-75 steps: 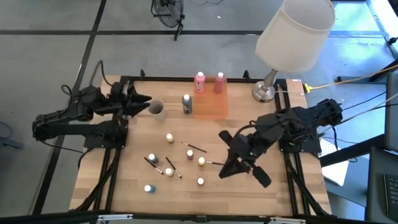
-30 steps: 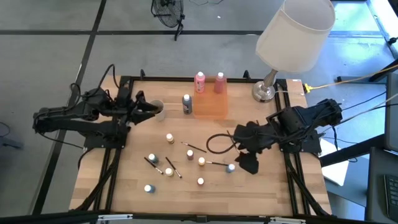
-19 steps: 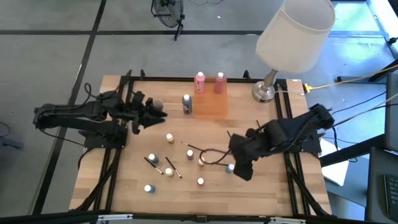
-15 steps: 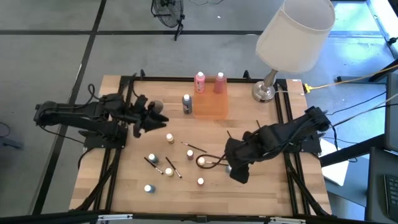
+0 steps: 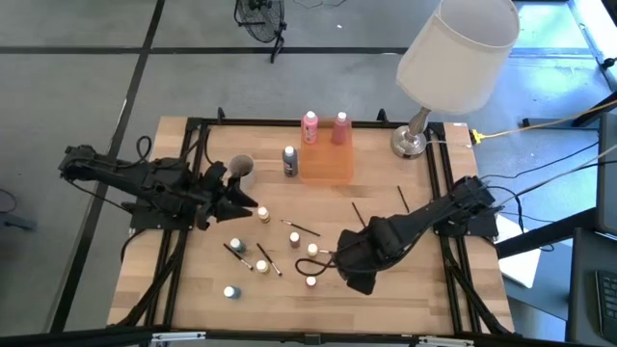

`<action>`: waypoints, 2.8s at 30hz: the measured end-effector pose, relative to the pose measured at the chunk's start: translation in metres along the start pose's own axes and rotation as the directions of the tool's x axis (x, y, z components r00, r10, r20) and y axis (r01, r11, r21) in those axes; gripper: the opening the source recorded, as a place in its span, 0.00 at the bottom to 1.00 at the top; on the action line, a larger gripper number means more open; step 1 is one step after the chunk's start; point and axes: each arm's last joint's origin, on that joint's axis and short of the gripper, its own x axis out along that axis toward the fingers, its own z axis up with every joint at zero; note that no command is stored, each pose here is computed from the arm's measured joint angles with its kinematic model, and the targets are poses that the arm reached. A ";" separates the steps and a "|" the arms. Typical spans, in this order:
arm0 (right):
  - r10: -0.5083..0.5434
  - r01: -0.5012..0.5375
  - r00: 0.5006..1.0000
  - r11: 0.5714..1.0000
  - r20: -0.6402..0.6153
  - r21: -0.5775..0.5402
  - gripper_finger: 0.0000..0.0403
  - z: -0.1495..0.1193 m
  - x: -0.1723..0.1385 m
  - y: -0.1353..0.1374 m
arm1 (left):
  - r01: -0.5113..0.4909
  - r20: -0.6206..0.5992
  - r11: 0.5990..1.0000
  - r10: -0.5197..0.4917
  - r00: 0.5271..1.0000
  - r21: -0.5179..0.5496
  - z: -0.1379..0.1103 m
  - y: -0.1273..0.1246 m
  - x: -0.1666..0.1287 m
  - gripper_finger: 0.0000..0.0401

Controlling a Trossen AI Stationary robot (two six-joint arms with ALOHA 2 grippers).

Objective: Pick & Place Paint Supplies
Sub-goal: Put the right small blue paint bottle into the orange bin

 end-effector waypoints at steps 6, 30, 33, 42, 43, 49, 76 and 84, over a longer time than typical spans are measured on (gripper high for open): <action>0.001 0.002 1.000 0.990 -0.023 0.138 0.59 0.014 0.006 -0.008 | 0.052 -0.021 0.998 -0.052 0.998 -0.019 -0.005 -0.010 -0.002 0.41; 0.018 0.016 0.998 0.858 -0.060 0.513 0.58 0.025 0.049 -0.014 | 0.129 -0.072 0.992 -0.128 0.989 0.003 -0.018 -0.027 -0.004 0.41; 0.011 0.019 0.998 0.864 -0.055 0.503 0.58 0.024 0.049 -0.012 | 0.131 -0.074 0.991 -0.131 0.989 0.002 -0.018 -0.027 -0.004 0.41; 0.024 0.014 0.997 0.871 -0.071 0.492 0.58 0.022 0.049 -0.011 | 0.176 -0.110 0.984 -0.177 0.978 -0.019 -0.020 -0.029 -0.004 0.41; 0.026 0.014 0.997 0.871 -0.073 0.491 0.58 0.022 0.049 -0.012 | 0.179 -0.113 0.984 -0.180 0.977 -0.019 -0.020 -0.030 -0.005 0.41; 0.014 0.051 0.992 0.870 -0.128 0.491 0.58 0.019 0.064 -0.015 | 0.201 -0.130 0.979 -0.201 0.971 -0.016 -0.023 -0.033 -0.006 0.41; 0.042 0.000 0.996 0.897 -0.084 0.443 0.58 0.027 0.080 -0.018 | 0.216 -0.137 0.976 -0.210 0.968 0.033 -0.025 -0.035 -0.006 0.41; 0.047 -0.003 0.995 0.898 -0.090 0.440 0.52 0.026 0.080 -0.018 | 0.214 -0.137 0.976 -0.209 0.968 0.025 -0.025 -0.035 -0.006 0.41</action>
